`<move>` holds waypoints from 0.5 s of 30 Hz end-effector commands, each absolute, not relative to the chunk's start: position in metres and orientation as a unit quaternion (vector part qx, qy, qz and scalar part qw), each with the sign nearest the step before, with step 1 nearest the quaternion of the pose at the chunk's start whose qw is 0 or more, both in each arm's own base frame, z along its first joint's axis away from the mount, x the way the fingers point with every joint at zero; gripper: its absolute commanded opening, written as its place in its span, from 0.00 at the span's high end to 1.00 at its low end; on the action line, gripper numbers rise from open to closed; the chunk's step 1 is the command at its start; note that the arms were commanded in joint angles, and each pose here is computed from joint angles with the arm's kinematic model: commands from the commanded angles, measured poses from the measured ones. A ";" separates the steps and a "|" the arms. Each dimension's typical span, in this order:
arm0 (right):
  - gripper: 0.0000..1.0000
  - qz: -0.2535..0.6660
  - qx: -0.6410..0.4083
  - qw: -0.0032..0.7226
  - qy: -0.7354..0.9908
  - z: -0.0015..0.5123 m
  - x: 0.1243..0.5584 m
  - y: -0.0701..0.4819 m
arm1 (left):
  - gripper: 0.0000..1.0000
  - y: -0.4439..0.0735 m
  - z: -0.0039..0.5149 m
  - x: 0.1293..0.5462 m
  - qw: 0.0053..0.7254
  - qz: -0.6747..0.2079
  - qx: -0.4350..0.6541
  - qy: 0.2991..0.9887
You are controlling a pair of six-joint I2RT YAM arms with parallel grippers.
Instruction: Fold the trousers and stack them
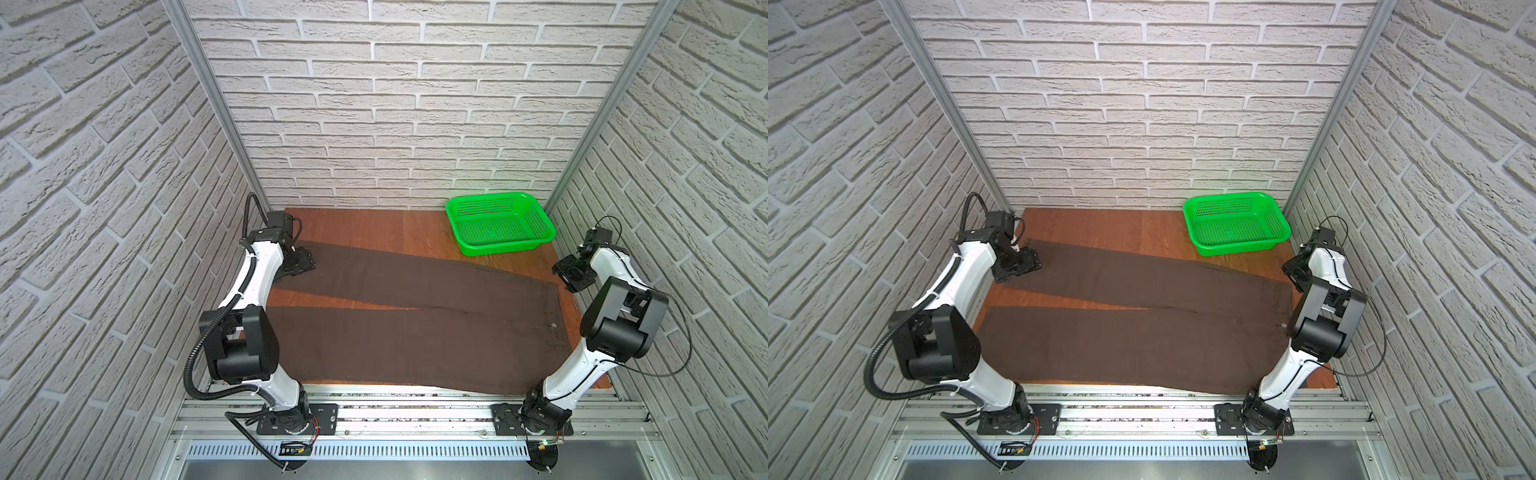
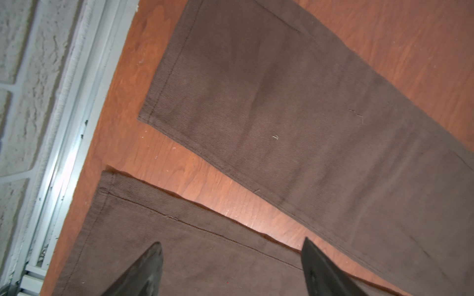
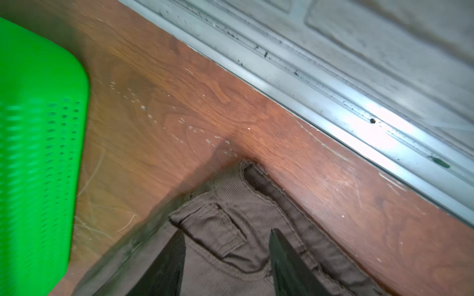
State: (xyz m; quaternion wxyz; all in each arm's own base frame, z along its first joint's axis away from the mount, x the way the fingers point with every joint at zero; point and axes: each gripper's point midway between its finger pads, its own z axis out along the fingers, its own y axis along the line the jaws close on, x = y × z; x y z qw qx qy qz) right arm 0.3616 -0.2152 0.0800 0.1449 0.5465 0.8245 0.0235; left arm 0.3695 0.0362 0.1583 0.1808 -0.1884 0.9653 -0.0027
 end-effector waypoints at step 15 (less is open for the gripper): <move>0.45 0.000 0.563 0.142 0.814 0.044 0.381 -0.232 | 0.15 0.021 0.171 0.365 0.189 -0.033 -0.188 0.963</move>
